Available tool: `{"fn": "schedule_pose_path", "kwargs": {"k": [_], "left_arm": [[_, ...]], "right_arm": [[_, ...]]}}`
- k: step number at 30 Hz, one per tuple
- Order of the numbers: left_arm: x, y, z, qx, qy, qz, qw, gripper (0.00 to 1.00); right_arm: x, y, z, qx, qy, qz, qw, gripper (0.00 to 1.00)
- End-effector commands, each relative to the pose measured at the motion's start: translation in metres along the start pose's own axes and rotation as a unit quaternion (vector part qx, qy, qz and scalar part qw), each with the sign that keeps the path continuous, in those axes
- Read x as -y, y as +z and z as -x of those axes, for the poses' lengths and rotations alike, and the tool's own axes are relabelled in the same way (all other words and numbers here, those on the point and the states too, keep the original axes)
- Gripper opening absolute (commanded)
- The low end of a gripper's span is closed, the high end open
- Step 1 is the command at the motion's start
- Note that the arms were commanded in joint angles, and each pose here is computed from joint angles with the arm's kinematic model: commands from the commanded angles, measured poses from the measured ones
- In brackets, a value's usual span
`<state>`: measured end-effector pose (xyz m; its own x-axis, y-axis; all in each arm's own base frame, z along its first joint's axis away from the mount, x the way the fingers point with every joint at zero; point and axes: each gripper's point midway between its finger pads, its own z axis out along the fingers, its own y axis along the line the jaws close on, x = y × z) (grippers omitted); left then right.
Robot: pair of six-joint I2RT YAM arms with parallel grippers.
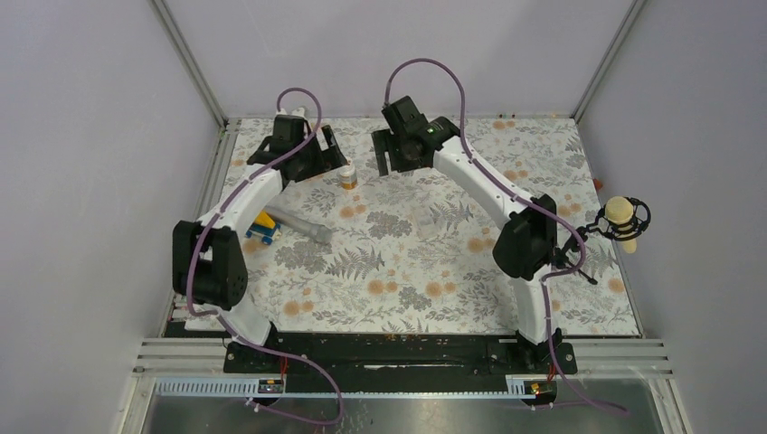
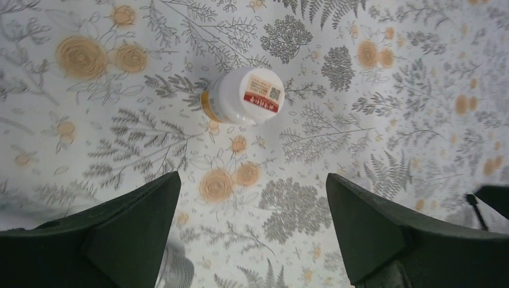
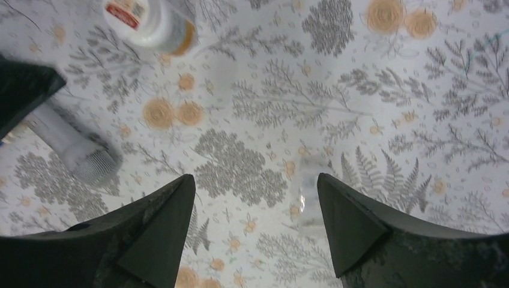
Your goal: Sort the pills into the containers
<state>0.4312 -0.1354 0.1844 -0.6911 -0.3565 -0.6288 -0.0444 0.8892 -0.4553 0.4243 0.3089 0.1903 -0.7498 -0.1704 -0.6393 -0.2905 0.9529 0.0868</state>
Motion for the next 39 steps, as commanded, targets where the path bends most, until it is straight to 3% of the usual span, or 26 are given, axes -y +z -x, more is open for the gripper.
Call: {"fn": "schedule_pose_path", "kwargs": {"k": [1, 9, 19, 30, 33, 39], "left_arm": [[0.025, 0.038, 0.015, 0.050, 0.076, -0.033, 0.995, 0.94], [0.011, 0.097, -0.002, 0.056, 0.123, 0.039, 0.990, 0.93], [-0.001, 0.122, -0.002, 0.075, 0.143, 0.082, 0.983, 0.86], [-0.002, 0.127, -0.013, 0.059, 0.175, 0.074, 0.980, 0.46], [0.006, 0.120, -0.022, 0.045, 0.195, 0.051, 0.979, 0.23], [0.030, 0.083, -0.066, 0.003, 0.245, 0.006, 0.969, 0.24]], "right_arm": [[0.015, -0.037, -0.003, 0.014, -0.006, -0.010, 1.000, 0.82], [0.036, -0.054, -0.015, 0.019, 0.002, -0.022, 1.000, 0.84], [0.057, -0.060, -0.029, 0.015, 0.019, -0.034, 0.999, 0.84], [0.065, -0.063, -0.032, 0.014, 0.028, -0.038, 0.999, 0.84], [0.065, -0.065, -0.033, 0.014, 0.029, -0.037, 0.999, 0.84], [0.065, -0.067, -0.042, 0.004, 0.036, -0.031, 0.999, 0.84]]}}
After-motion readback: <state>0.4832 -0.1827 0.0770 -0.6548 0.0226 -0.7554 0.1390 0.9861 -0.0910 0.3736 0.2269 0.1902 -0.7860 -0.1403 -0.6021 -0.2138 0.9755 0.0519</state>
